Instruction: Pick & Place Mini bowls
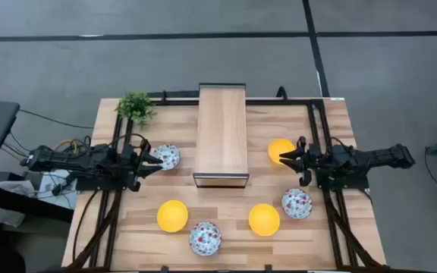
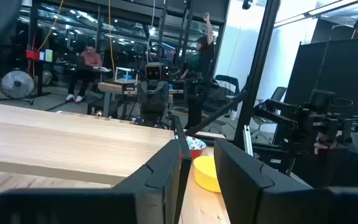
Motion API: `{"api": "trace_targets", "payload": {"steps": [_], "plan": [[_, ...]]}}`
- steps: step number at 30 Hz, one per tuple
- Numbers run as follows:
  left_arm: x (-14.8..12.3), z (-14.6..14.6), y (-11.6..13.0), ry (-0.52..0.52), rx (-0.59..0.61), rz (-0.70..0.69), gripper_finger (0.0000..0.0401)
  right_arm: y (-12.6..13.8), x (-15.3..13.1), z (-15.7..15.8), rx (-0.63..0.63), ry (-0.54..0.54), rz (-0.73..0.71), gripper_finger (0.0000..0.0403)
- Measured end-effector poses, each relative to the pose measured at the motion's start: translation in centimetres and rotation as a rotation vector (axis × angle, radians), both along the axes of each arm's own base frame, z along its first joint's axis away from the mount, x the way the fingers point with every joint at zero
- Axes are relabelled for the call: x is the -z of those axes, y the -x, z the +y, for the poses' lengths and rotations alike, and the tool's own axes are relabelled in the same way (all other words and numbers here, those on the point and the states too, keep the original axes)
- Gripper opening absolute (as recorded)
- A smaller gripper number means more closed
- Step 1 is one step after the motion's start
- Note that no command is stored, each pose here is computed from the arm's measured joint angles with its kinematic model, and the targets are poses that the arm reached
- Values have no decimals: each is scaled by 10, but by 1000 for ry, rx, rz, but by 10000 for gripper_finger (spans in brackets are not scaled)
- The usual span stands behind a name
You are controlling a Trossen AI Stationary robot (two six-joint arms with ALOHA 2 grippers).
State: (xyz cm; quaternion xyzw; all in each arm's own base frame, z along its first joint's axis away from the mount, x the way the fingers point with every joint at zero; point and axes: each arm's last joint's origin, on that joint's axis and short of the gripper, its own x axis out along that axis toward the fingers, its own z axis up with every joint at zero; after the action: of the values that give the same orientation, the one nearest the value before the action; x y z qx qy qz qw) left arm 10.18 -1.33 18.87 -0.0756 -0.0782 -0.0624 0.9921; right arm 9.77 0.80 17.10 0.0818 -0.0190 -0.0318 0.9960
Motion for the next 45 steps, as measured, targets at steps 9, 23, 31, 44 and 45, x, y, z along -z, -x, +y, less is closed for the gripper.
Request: {"api": "trace_targets", "payload": {"steps": [9,23,31,44,45], "plan": [[0,0,0,0,0,0,99,0,0,0,-1,-36,-2,81],[0,0,0,0,0,-1,99,1,-9,-1,16,-50,-94,81],[0,0,0,0,0,-1,99,12,-49,-6,158,-104,-285,81],[0,0,0,-1,0,-1,99,22,-111,-12,314,-116,-59,81],[0,0,0,-3,-1,-1,99,21,-113,-12,336,-118,-10,81]]}}
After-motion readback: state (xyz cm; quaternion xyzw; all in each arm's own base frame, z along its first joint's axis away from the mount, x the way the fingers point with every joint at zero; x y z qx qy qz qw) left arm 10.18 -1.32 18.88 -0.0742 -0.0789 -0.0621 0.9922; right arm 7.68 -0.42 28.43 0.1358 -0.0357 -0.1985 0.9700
